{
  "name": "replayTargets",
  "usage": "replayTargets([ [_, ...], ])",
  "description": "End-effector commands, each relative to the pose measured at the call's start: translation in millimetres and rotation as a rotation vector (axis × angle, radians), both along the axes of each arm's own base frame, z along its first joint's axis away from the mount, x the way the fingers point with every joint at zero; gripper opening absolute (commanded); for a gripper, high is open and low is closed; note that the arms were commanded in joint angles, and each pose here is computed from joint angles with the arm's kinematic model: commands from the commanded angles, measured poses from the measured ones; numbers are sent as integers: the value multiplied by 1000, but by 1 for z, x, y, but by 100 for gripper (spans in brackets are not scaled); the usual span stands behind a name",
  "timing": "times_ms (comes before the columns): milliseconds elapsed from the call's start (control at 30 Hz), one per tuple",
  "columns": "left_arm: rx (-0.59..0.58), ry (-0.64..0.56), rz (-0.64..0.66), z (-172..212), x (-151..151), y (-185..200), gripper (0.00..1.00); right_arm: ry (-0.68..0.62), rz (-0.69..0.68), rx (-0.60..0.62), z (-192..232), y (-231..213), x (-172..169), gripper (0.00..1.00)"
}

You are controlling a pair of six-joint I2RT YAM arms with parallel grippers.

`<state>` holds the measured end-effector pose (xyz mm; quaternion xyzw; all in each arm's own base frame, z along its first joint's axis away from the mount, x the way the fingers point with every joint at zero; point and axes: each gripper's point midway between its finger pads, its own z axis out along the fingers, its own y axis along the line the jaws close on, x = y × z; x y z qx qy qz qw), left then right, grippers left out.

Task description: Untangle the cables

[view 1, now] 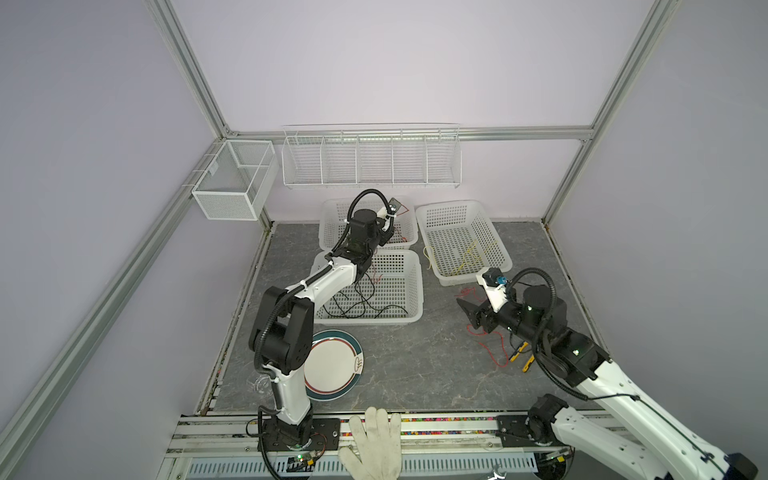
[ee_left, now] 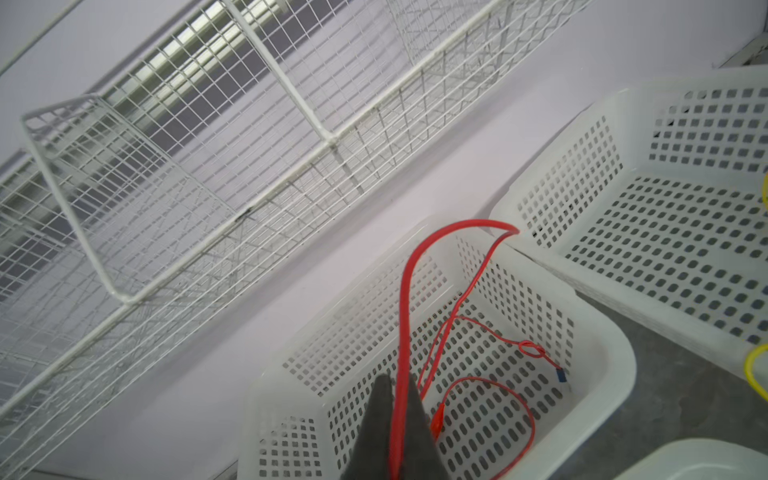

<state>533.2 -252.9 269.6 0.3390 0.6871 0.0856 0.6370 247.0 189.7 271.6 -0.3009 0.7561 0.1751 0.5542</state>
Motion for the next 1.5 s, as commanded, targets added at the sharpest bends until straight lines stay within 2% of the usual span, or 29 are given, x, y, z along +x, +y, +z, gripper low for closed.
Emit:
replayTargets([
  [0, 79, -89, 36, 24, 16, 3, 0, 35, 5, 10, -9, -1, -5, 77],
  [267, 160, 48, 134, -20, 46, 7, 0, 51, 13, 10, -12, 1, -6, 77],
  [500, 263, 216, 229, -79, 52, 22, 0, 65, 17, 3, -17, 2, -5, 77],
  [700, 329, 302, 341, -103, 59, 38, 0, 78, 26, 13, -18, 5, -5, 77],
  [733, 326, 307, 351, -104, 59, 39, 3, 80, 29, 14, -18, 5, -5, 77],
  [800, 311, 309, 361, -104, 60, 39, 27, 84, 30, 15, -19, 6, -5, 77],
  [967, 229, 317, 318, -94, 56, 30, 61, 86, 23, 13, -19, 5, -5, 77],
  [1067, 167, 326, 281, -81, 51, 22, 100, 94, 22, 12, -22, 5, -4, 77],
  [1267, 45, 312, 168, -47, 31, 1, 99, 111, 2, 8, -26, 4, -2, 77],
  [1467, -28, 263, 23, -10, -2, -29, 99, 126, -126, -15, -32, -12, 13, 78],
])
